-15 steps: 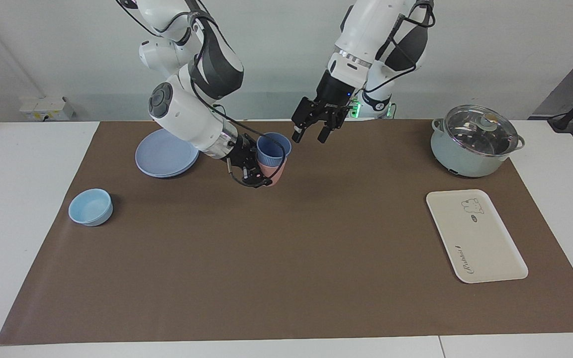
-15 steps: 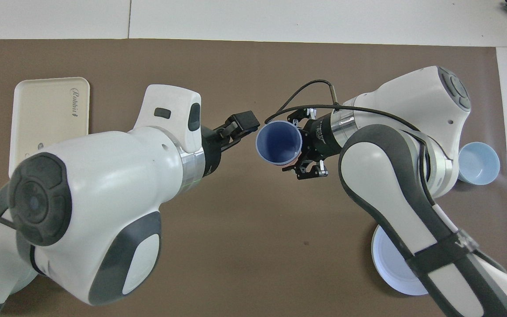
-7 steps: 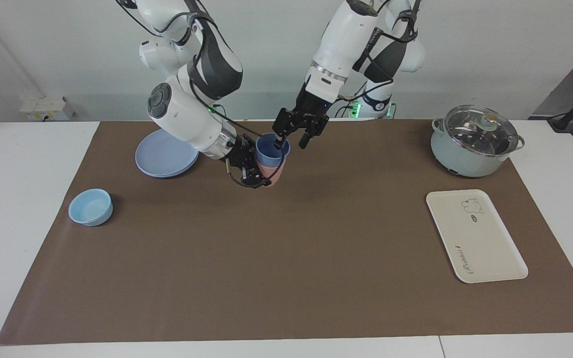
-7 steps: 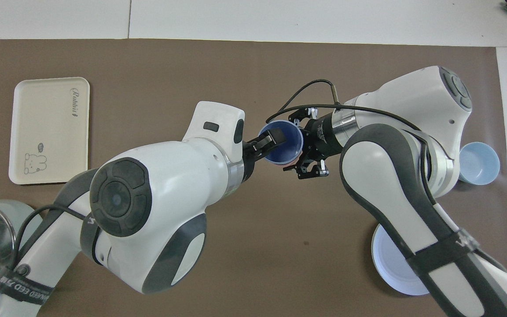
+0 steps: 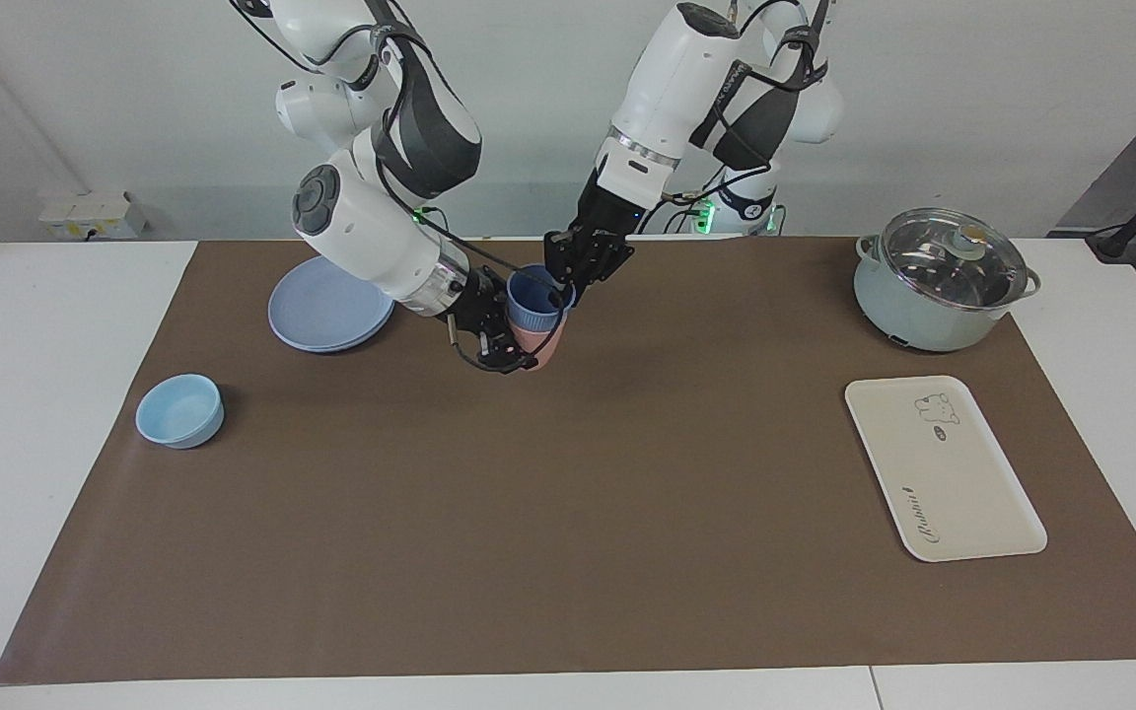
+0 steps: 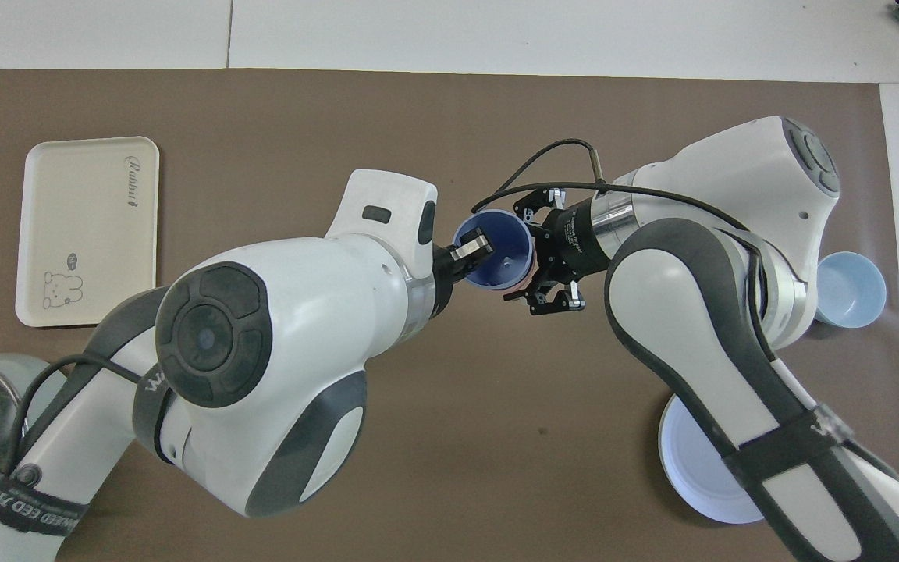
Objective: Place cup on tray
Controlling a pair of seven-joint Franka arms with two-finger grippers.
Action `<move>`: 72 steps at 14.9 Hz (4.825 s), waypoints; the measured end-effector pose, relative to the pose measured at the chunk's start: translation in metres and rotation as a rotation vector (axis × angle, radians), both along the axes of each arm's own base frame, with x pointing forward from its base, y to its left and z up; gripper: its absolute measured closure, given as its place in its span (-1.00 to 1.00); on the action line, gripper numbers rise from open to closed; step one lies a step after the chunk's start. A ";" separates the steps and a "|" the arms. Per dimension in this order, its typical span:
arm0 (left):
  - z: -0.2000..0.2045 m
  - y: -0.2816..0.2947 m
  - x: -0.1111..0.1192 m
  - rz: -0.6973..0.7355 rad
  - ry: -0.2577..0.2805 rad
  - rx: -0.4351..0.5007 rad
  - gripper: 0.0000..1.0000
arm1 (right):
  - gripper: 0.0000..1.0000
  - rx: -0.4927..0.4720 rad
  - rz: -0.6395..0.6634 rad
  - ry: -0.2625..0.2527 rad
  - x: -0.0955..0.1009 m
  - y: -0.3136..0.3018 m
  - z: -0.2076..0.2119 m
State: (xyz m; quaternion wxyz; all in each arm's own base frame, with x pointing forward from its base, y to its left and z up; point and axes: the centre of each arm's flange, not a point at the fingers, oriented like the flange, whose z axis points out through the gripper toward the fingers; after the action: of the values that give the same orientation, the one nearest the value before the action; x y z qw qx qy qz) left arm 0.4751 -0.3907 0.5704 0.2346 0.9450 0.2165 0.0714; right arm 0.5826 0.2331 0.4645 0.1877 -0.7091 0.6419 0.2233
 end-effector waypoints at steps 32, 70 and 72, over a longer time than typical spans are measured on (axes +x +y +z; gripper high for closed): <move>-0.177 0.550 0.136 -0.120 -0.093 0.389 0.79 | -0.52 0.113 -0.076 -0.020 0.019 -0.324 -0.174; 0.063 0.317 0.061 -0.589 0.114 0.502 -1.00 | -1.00 -0.366 1.351 -0.489 -0.028 -0.234 0.065; 0.060 0.318 0.063 -0.587 0.120 0.500 -1.00 | -1.00 -0.379 1.367 -0.507 -0.026 -0.230 0.086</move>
State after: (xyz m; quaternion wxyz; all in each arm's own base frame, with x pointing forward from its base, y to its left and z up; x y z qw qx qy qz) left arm 0.5386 -0.0722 0.6302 -0.0057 0.9972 -0.0740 -0.0035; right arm 0.5563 0.0034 0.5503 0.0241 -0.9994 0.0231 0.0058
